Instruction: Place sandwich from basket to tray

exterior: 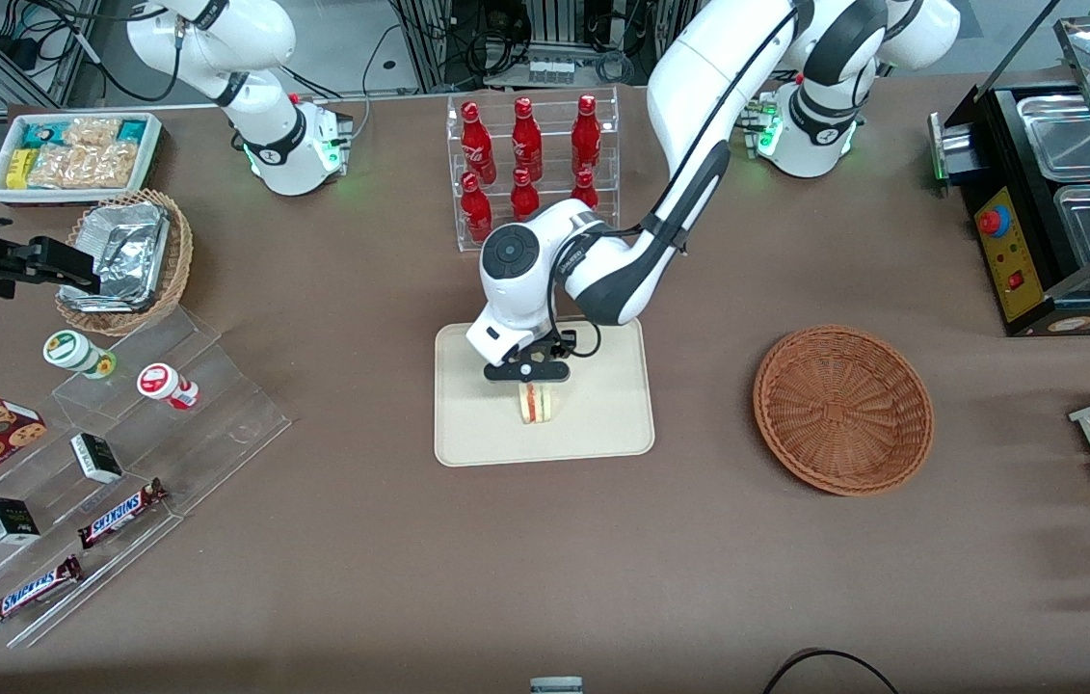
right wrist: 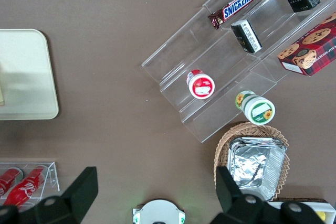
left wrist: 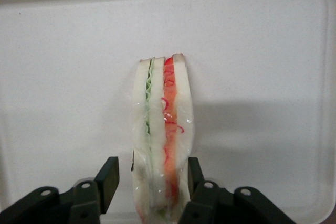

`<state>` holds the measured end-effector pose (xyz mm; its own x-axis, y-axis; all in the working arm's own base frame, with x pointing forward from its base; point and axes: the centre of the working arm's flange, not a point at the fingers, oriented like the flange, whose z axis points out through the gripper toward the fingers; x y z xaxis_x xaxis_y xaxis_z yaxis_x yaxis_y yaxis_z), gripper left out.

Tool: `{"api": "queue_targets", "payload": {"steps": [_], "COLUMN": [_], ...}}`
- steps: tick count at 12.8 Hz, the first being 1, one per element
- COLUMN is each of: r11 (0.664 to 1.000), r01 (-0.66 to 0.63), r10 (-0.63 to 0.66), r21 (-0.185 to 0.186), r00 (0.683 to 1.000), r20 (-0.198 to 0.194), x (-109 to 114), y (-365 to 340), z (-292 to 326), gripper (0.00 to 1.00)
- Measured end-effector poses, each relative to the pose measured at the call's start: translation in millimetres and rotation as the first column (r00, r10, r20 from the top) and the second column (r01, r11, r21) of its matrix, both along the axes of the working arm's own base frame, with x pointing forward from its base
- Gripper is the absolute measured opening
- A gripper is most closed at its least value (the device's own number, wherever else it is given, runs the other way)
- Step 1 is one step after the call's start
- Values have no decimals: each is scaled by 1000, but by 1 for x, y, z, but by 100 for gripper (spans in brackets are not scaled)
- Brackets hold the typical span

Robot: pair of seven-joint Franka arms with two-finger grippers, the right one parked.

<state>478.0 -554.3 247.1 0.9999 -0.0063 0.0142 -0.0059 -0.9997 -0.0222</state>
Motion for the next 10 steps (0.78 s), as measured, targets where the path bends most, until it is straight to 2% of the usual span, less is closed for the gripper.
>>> {"api": "queue_targets", "payload": {"steps": [3,4,7,10], "r11": [999,997,987,975], "r01": [-46,-74,-152,-217], "r10": [47,75,155,220], "r21": [-28,-34,-43,-50], "r00": [998,996,986,972], "r20": [32,40,60,75], "x": [11,13,17,34], "y": [-1,0,15,50], "z": [29,48,123,182], "gripper": [96,100,100,100]}}
